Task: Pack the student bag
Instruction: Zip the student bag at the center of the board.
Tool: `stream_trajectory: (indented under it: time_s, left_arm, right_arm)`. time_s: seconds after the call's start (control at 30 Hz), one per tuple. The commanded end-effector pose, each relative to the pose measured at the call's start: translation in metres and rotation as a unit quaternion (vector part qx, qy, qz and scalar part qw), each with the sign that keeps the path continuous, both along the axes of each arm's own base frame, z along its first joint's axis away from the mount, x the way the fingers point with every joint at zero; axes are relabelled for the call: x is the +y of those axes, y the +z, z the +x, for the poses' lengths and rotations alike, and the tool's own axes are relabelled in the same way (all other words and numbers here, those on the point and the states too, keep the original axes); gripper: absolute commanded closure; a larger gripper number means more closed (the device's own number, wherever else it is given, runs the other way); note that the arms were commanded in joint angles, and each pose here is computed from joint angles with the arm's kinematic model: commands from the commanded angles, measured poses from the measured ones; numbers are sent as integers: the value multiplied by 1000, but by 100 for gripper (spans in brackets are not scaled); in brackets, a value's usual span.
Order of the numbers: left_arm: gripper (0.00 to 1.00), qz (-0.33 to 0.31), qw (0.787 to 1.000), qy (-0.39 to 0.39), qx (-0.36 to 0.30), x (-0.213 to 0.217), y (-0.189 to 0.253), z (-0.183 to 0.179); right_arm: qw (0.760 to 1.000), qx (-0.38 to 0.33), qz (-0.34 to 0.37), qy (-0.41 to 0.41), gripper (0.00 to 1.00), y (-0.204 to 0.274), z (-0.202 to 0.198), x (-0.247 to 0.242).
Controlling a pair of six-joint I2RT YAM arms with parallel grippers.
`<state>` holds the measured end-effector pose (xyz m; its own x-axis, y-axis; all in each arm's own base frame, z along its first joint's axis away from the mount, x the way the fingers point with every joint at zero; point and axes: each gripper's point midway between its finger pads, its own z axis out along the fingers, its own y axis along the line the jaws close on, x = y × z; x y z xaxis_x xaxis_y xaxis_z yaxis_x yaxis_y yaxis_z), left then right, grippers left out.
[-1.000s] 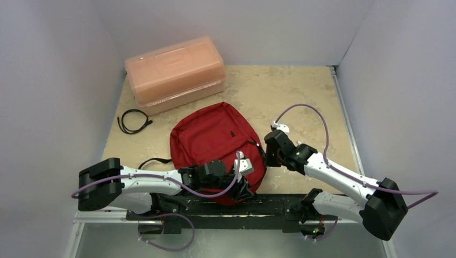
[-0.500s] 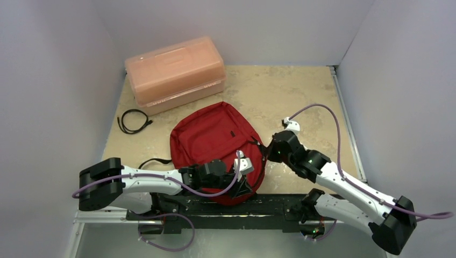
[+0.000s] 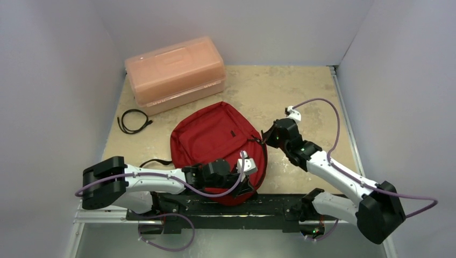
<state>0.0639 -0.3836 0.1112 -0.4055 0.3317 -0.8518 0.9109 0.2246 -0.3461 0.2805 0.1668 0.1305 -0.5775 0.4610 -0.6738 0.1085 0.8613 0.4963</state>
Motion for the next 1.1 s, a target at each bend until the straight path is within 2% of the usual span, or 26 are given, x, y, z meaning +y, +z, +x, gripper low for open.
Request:
stream_trajectory:
  time_s: [0.0, 0.37, 0.43, 0.47, 0.57, 0.6, 0.67, 0.73, 0.8, 0.87, 0.9, 1.0, 1.07]
  left_arm:
    - [100, -19, 996, -89, 11, -13, 18, -41]
    - [100, -2, 995, -100, 16, -21, 17, -47]
    - [100, -3, 997, -81, 11, -26, 25, -39]
    - [92, -5, 998, -58, 7, -28, 30, -30]
    - [45, -36, 999, 27, 24, -23, 56, 6]
    - [38, -53, 996, 51, 40, -17, 67, 19]
    - [36, -89, 991, 88, 56, 0, 92, 43]
    - [32, -107, 985, 127, 42, 21, 115, 61]
    - [27, -88, 976, 195, 25, 50, 126, 83]
    - [25, -50, 956, 288, 29, 88, 126, 107]
    - [26, -21, 942, 331, 43, 107, 118, 116]
    - [26, 13, 898, 432, 87, 149, 94, 134]
    - [26, 18, 883, 458, 105, 162, 79, 138]
  right_arm:
    - [993, -117, 28, -11, 100, 59, 56, 11]
    - [990, -137, -18, 11, 100, 55, 105, 29]
    - [990, -138, -27, 18, 100, 55, 112, 32]
    - [990, -137, -35, 17, 100, 56, 117, 31]
    - [989, -134, -53, 13, 100, 58, 129, 21]
    - [989, -130, -64, 13, 100, 56, 134, 16]
    - [990, -107, -97, 8, 100, 50, 145, 3]
    - [986, -106, -131, 13, 100, 53, 155, -4]
    - [983, -93, -155, 28, 100, 55, 161, -5]
    - [980, -75, -183, 28, 100, 57, 157, -12]
    - [980, -69, -182, 40, 95, 58, 152, -11]
    - [982, -64, -167, 66, 60, 67, 142, -4]
    - [981, -65, -169, 73, 38, 73, 135, -1]
